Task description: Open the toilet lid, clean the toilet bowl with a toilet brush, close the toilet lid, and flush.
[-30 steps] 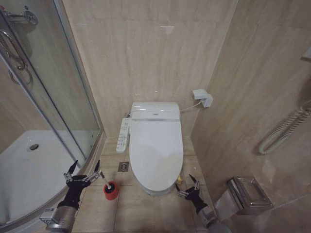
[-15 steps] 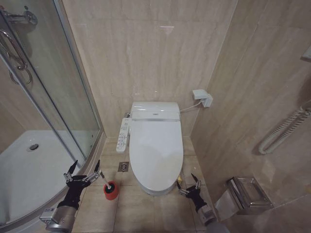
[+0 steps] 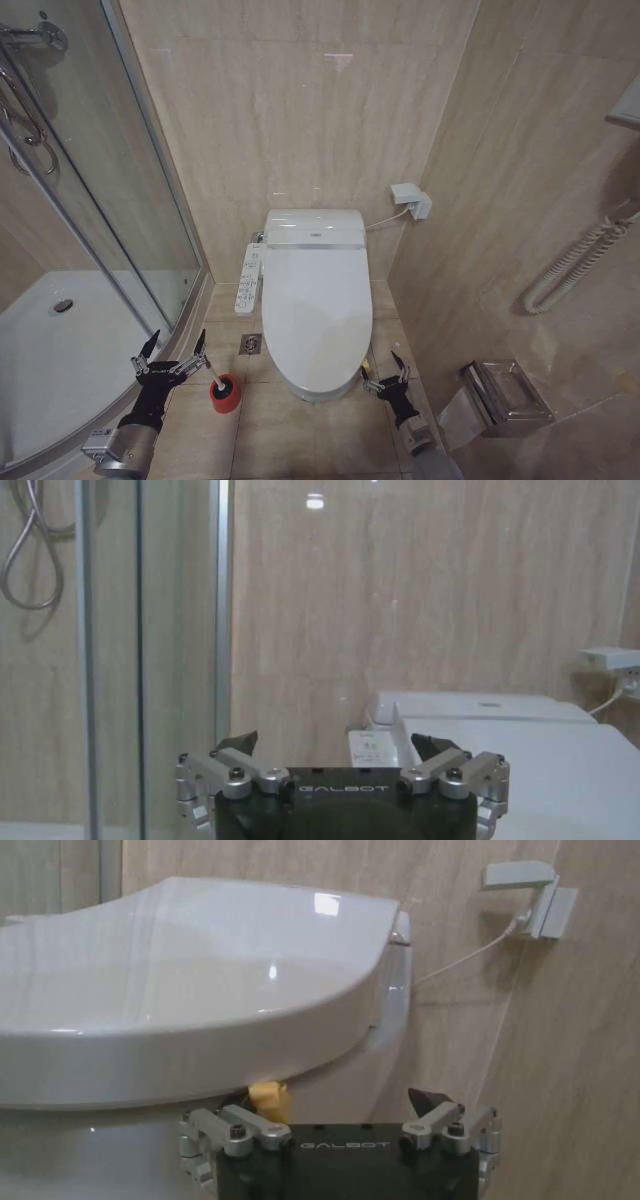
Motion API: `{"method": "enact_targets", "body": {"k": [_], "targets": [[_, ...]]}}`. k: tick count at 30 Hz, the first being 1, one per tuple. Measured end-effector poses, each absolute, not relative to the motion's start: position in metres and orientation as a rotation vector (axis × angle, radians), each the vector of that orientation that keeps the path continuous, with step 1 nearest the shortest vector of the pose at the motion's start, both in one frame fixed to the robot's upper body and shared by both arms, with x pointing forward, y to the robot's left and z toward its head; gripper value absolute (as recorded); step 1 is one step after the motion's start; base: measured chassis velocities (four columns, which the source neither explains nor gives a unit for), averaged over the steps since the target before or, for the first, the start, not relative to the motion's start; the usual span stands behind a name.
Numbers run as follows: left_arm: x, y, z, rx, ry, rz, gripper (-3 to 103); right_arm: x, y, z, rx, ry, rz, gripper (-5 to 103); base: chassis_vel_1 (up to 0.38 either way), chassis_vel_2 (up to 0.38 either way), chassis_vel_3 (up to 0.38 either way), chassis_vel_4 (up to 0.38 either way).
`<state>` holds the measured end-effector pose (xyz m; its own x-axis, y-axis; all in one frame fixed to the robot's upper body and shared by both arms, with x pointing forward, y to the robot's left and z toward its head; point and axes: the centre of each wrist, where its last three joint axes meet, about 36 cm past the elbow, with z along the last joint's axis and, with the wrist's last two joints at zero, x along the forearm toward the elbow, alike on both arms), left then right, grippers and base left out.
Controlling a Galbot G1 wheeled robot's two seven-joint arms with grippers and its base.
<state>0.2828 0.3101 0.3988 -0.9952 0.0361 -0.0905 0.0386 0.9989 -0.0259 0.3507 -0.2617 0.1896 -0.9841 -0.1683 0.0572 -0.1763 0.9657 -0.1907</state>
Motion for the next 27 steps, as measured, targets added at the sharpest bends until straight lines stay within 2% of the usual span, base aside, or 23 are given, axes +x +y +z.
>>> {"method": "enact_targets", "body": {"k": [10,11,17,18,24,25,27], "targets": [[0.283,0.31,0.399,0.057,3.05,-0.042,100,0.354,-0.255,0.19,0.277,-3.082,0.304,98,0.0,0.0,0.0,0.0],[0.283,0.31,0.399,0.057,3.05,-0.042,100,0.355,-0.256,0.19,0.283,-3.081,0.307,81,0.0,0.0,0.0,0.0],[0.283,0.31,0.399,0.057,3.05,-0.042,100,0.354,-0.265,0.192,0.323,-3.071,0.332,81,0.0,0.0,0.0,0.0],[0.283,0.31,0.399,0.057,3.05,-0.042,100,0.354,-0.268,0.193,0.333,-3.067,0.337,54,0.0,0.0,0.0,0.0],[0.283,0.31,0.399,0.057,3.05,-0.042,100,0.354,-0.284,0.195,0.341,-3.064,0.375,54,0.0,0.0,0.0,0.0],[0.283,0.31,0.399,0.057,3.05,-0.042,100,0.354,-0.286,0.196,0.339,-3.066,0.38,27,0.0,0.0,0.0,0.0],[0.283,0.31,0.399,0.057,3.05,-0.042,100,0.355,-0.291,0.2,0.329,-3.074,0.39,27,0.0,0.0,0.0,0.0]]}}
